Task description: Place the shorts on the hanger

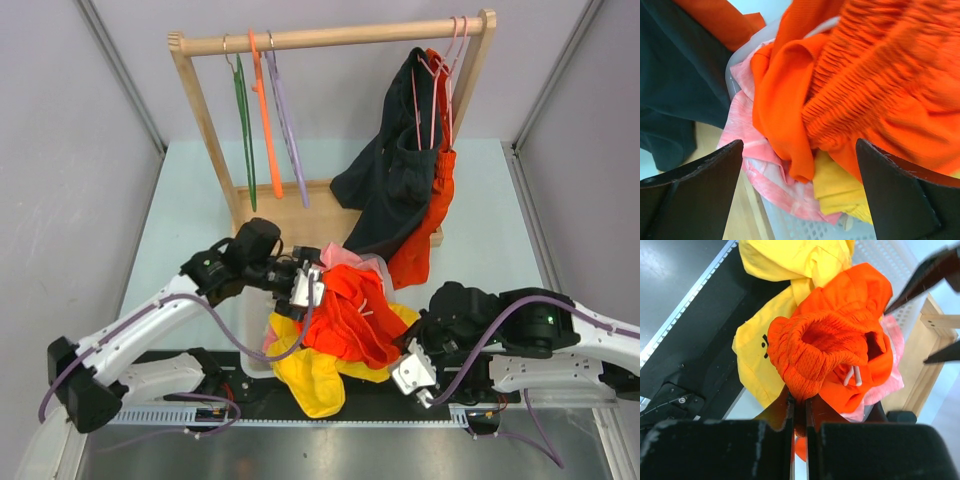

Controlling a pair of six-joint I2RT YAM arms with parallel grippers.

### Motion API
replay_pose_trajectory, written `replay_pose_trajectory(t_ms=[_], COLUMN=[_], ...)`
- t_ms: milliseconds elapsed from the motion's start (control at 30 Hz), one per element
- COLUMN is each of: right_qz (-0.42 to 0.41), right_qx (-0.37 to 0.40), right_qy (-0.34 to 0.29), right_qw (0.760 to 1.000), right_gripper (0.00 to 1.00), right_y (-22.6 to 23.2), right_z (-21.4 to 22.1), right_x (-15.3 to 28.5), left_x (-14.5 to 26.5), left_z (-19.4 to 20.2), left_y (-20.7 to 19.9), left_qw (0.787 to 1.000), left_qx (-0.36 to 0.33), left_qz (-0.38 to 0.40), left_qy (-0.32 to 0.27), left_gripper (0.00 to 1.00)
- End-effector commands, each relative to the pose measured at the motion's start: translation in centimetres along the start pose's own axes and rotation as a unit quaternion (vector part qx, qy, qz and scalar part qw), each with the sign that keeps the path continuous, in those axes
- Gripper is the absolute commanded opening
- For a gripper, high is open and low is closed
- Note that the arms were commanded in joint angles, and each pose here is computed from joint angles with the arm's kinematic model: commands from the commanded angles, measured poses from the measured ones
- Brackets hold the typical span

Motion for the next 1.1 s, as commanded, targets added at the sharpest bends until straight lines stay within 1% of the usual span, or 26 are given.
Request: replay_pose_trajectory(t_ms=[0, 33, 100, 133, 200, 233, 300, 400, 433, 467, 500, 533, 567, 600, 633, 700, 733, 767, 833, 867, 900, 1000, 1033, 1067], right_qz=[-0.009, -0.006, -0.002, 0.004, 0.012, 0.024, 0.034, 0.047, 0.053, 0.061, 0.072, 0.092, 0.105, 0.115, 0.146, 0.176, 0.214, 0.232, 0.287, 0.305, 0.333, 0.368, 0.387, 0.396], right_qx=[0.021, 0.018, 0.013, 0.006, 0.001, -0.002, -0.01, -0.016, -0.015, -0.017, -0.024, -0.027, -0.032, -0.041, -0.045, -0.055, -0.059, -0.06, -0.058, -0.06, -0.072, -0.073, -0.084, -0.082], right_qy=[-0.003, -0.001, 0.001, 0.006, 0.009, 0.012, 0.015, 0.016, 0.017, 0.019, 0.021, 0.025, 0.028, 0.029, 0.038, 0.044, 0.048, 0.055, 0.074, 0.075, 0.079, 0.082, 0.083, 0.085], right_qw=[1.0, 1.0, 1.0, 1.0, 1.0, 1.0, 0.999, 0.999, 0.998, 0.998, 0.997, 0.995, 0.994, 0.992, 0.988, 0.982, 0.974, 0.969, 0.953, 0.948, 0.937, 0.923, 0.914, 0.911], right_gripper=[0.0, 0.0, 0.0, 0.0, 0.0, 0.0, 0.0, 0.0, 0.0, 0.0, 0.0, 0.0, 0.0, 0.0, 0.0, 0.0, 0.0, 0.0, 0.0, 0.0, 0.0, 0.0, 0.0, 0.0], right_y=[0.2, 0.1, 0.0, -0.1, -0.3, -0.6, -1.0, -1.4, -1.6, -1.9, -2.2, -2.7, -3.1, -3.3, -4.2, -4.9, -6.0, -6.4, -8.3, -8.9, -10.1, -12.2, -13.1, -13.6], right_z=[-0.3, -0.3, -0.2, 0.0, 0.1, 0.1, 0.3, 0.4, 0.5, 0.6, 0.7, 0.9, 1.1, 1.3, 1.6, 2.2, 2.4, 2.8, 3.5, 3.7, 4.2, 4.7, 5.5, 5.7], right_x=[-0.4, -0.5, -0.5, -0.5, -0.3, -0.2, 0.0, 0.1, 0.2, 0.2, 0.3, 0.2, 0.3, 0.3, 0.7, 1.1, 1.7, 1.9, 3.2, 3.6, 4.6, 6.5, 7.6, 8.4], left_x=[-1.1, -1.1, -1.9, -2.5, -3.4, -3.7, -4.4, -5.0, -5.1, -5.2, -5.0, -4.8, -4.3, -3.6, -2.1, 0.2, 1.4, 3.5, 6.2, 7.7, 9.0, 12.0, 12.8, 13.4], left_z=[-1.6, -2.3, -2.0, -2.0, -0.7, -0.4, 1.0, 2.3, 2.5, 2.6, 2.3, 1.9, 1.6, 0.8, 0.0, -1.5, -1.5, -2.8, -3.7, -4.6, -5.0, -6.6, -6.7, -6.9], left_y=[3.0, 3.4, 3.3, 2.9, 1.4, 1.0, -0.4, -1.3, -1.3, -1.2, -0.3, 0.1, 0.6, 1.9, 3.0, 4.7, 5.4, 6.1, 6.9, 6.9, 7.0, 7.1, 7.0, 7.1], left_qw=[0.999, 0.999, 0.999, 0.998, 0.997, 0.996, 0.994, 0.992, 0.992, 0.992, 0.993, 0.993, 0.994, 0.996, 0.998, 0.999, 0.998, 0.997, 0.994, 0.992, 0.99, 0.985, 0.984, 0.982], left_qx=[0.001, -0.008, -0.003, -0.016, -0.017, -0.03, -0.028, -0.02, -0.008, -0.001, 0.001, 0.018, 0.027, 0.027, 0.043, 0.037, 0.045, 0.028, 0.023, 0.013, 0.015, 0.005, 0.013, 0.014], left_qz=[-0.008, -0.005, 0.015, 0.03, 0.07, 0.079, 0.106, 0.125, 0.125, 0.124, 0.117, 0.109, 0.101, 0.079, 0.046, -0.001, -0.031, -0.071, -0.111, -0.129, -0.139, -0.174, -0.18, -0.188], left_qy=[-0.035, -0.047, -0.047, -0.047, -0.03, -0.028, -0.011, 0.012, 0.02, 0.025, 0.027, 0.03, 0.034, 0.03, 0.019, 0.001, 0.011, 0.004, 0.003, -0.003, 0.003, 0.002, 0.007, 0.012], left_gripper=[0.97, 0.96, 0.93, 0.91, 0.87, 0.86, 0.81, 0.7, 0.64, 0.49, 0.39, 0.18, 0.06, 0.01, 0.0, 0.0, 0.0, 0.0, 0.0, 0.0, 0.0, 0.0, 0.0, 0.0])
Point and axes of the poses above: each gripper's point midway between its finger pads, its own x axis back along the fingers, its own y axis along the line the jaws close on, z = x × y, the point moved 3 cm from there along x, back along the fingers, and after that the axes turned 10 degrees about -x, right-handed, at the moved point
